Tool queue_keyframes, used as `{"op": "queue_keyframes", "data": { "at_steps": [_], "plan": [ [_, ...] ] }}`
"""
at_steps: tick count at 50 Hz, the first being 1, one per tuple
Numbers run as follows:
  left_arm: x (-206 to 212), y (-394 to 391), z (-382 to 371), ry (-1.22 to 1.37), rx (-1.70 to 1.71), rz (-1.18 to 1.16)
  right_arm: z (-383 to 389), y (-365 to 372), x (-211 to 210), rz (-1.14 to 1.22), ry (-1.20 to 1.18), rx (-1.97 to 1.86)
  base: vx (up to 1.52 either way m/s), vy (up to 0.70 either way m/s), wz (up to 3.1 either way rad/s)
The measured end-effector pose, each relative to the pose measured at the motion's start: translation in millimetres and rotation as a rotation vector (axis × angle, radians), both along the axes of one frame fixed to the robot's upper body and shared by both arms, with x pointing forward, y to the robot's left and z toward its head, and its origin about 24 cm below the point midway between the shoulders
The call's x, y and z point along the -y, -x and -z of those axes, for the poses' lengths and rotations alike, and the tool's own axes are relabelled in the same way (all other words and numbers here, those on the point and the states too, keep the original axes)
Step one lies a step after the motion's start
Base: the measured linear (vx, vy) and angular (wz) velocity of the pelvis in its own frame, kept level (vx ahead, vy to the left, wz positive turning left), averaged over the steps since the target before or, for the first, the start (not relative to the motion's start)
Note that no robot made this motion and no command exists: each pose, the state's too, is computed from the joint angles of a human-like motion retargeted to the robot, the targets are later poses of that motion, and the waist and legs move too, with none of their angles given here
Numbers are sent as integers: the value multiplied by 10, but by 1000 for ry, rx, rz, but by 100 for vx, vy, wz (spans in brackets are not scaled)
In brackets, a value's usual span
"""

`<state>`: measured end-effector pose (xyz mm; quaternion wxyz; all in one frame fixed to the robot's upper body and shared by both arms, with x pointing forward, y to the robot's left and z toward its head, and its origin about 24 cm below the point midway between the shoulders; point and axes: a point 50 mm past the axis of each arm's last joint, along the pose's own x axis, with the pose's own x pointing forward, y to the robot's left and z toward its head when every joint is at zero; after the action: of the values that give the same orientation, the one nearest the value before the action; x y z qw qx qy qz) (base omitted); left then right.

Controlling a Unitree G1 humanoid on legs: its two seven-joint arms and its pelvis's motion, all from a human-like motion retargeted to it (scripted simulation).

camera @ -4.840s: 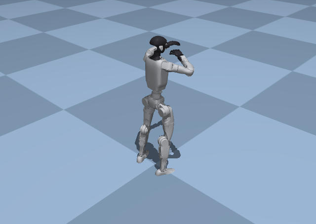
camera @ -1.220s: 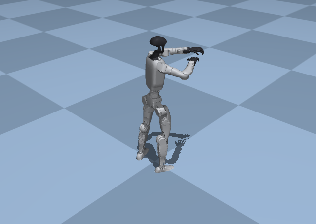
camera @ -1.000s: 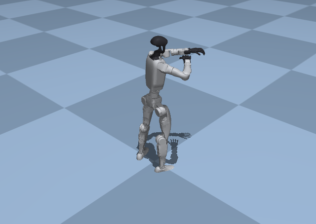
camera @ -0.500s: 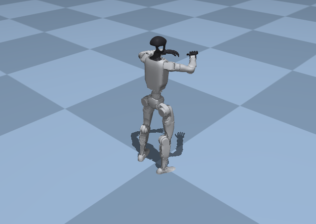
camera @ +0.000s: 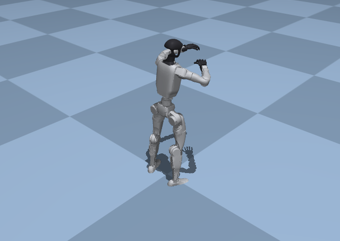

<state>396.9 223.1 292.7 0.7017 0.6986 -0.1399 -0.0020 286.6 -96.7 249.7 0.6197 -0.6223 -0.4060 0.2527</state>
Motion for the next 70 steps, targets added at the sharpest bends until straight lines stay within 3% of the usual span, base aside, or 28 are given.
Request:
{"op": "queue_keyframes", "data": {
  "at_steps": [12,20,27,33,38,43,50,56,65,70],
  "plan": [
    [1465,408,202,-165,31,619,-116,-873,1008,658,-4,51,-1,0,0],
    [1701,908,526,-221,-90,887,-311,-1037,1180,804,-61,58,0,0,0],
    [1194,933,669,-222,-155,781,-447,-827,510,481,36,216,0,0,0],
    [459,652,672,-214,-110,446,-344,-315,-176,67,70,174,0,0,0],
    [-132,439,541,-161,-31,151,-132,31,-449,-158,50,46,0,0,-4],
    [-538,297,354,-20,2,-80,94,166,-483,-213,84,-151,-4,1,-21],
    [-714,151,157,100,-53,-249,277,-26,-212,-24,198,-334,-7,3,-17],
    [-207,10,-74,-23,17,-112,192,-448,288,278,177,-196,-7,3,-4],
    [1083,280,-2,-143,178,470,100,-960,1066,691,39,38,-1,0,1],
    [1388,625,270,-98,131,707,-4,-1073,1172,785,-63,-13,0,0,0]
  ]
}}
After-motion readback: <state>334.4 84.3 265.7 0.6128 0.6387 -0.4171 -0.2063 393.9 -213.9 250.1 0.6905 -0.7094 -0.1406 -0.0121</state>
